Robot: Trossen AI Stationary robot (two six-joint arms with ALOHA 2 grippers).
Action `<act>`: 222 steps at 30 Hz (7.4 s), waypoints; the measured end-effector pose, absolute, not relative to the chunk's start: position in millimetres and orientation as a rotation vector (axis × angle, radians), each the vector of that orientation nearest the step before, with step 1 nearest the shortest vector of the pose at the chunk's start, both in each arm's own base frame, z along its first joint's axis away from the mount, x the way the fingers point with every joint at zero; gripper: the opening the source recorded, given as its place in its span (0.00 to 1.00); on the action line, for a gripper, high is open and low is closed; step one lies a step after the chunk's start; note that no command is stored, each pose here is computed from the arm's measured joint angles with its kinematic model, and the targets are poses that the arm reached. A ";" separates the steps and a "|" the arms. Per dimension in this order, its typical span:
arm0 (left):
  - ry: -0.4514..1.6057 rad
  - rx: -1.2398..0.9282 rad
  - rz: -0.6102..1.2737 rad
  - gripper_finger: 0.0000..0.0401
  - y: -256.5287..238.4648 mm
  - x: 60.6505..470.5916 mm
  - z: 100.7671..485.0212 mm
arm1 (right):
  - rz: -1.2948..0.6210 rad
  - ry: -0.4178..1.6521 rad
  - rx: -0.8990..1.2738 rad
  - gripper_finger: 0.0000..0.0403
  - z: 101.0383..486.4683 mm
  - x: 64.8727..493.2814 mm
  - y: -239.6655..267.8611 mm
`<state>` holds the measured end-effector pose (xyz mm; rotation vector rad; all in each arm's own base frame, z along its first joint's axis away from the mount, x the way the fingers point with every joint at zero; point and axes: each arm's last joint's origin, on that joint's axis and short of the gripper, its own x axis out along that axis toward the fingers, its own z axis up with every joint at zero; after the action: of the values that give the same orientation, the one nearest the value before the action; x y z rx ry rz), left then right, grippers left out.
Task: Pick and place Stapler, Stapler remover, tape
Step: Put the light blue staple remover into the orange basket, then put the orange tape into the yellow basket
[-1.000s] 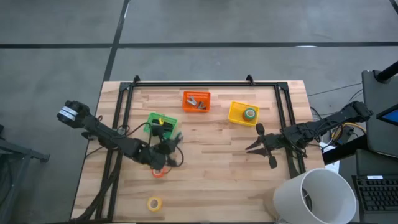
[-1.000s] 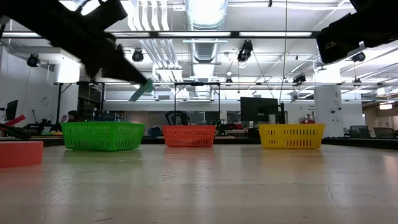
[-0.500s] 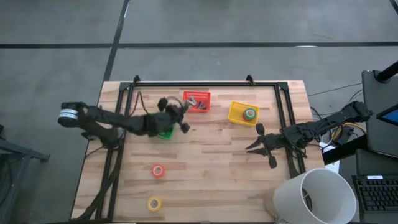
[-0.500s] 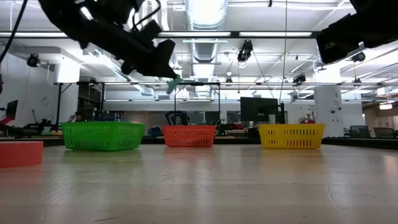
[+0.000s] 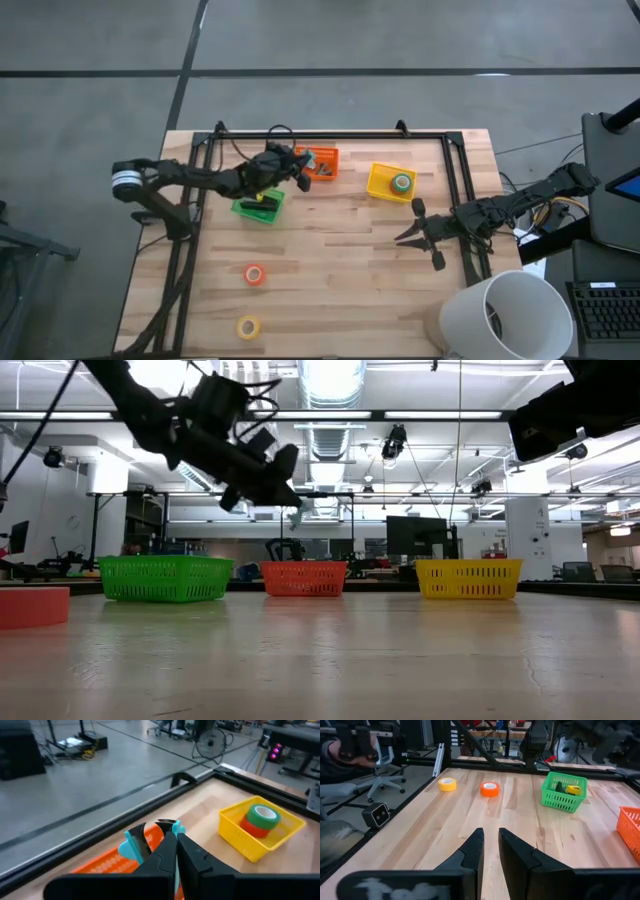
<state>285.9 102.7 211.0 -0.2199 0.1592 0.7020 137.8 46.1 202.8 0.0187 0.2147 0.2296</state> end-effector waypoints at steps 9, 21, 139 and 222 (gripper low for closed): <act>0.250 -0.191 0.667 0.03 113.3 319.2 188.9 | 0.229 0.218 0.027 0.13 202.3 137.7 46.1; 0.301 -0.204 0.678 0.03 115.9 324.8 172.0 | 0.228 0.232 0.021 0.13 195.6 136.8 45.7; 0.115 -0.330 0.519 0.15 -95.0 279.8 204.8 | 0.243 0.095 0.213 0.34 187.0 167.8 57.0; 0.072 -0.162 0.314 0.46 -102.2 361.8 222.8 | 0.171 0.089 0.188 0.06 193.3 242.6 66.5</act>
<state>361.8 -102.2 222.8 -0.1620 0.0717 0.3144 242.6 66.5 193.3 0.1875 0.0893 0.1710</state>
